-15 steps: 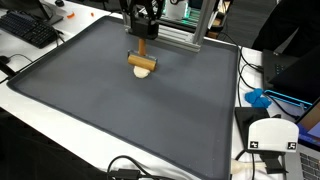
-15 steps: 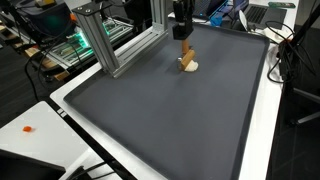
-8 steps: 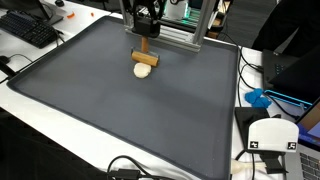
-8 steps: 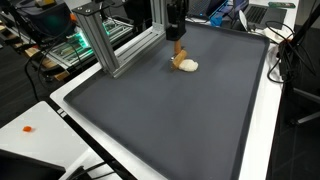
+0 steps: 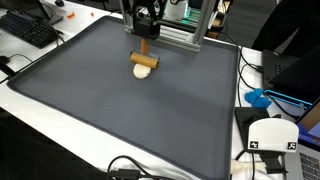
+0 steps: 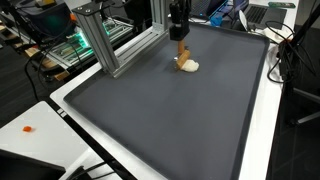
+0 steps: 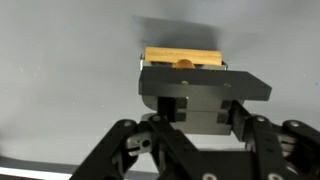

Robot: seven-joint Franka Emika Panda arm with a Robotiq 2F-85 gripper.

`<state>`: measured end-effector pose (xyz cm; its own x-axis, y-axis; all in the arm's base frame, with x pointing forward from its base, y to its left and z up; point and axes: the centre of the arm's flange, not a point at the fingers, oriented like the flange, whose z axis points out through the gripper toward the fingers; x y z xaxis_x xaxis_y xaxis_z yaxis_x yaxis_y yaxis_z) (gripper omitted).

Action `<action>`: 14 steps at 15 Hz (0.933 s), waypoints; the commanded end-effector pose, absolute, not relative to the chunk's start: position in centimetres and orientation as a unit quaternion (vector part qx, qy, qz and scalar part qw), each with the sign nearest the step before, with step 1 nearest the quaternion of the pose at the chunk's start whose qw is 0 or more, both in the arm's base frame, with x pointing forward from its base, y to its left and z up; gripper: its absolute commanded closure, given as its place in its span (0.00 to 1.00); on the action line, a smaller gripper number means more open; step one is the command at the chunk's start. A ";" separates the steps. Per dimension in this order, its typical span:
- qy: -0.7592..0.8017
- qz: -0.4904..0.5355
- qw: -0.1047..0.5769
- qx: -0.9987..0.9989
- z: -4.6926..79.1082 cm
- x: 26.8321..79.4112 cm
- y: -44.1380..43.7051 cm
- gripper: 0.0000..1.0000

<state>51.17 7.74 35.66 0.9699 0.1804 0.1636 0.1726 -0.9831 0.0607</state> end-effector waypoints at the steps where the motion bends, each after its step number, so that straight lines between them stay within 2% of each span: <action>1: 0.097 0.117 0.015 0.988 36.8 51.4 8.6 0.65; 8: 0.102 0.106 0.016 0.989 34.3 51.4 9.2 0.65; 14: 0.090 0.138 0.011 0.986 33.5 51.8 9.3 0.65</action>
<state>51.81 9.21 35.68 0.9490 0.1989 0.2447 0.1917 -0.9800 0.0532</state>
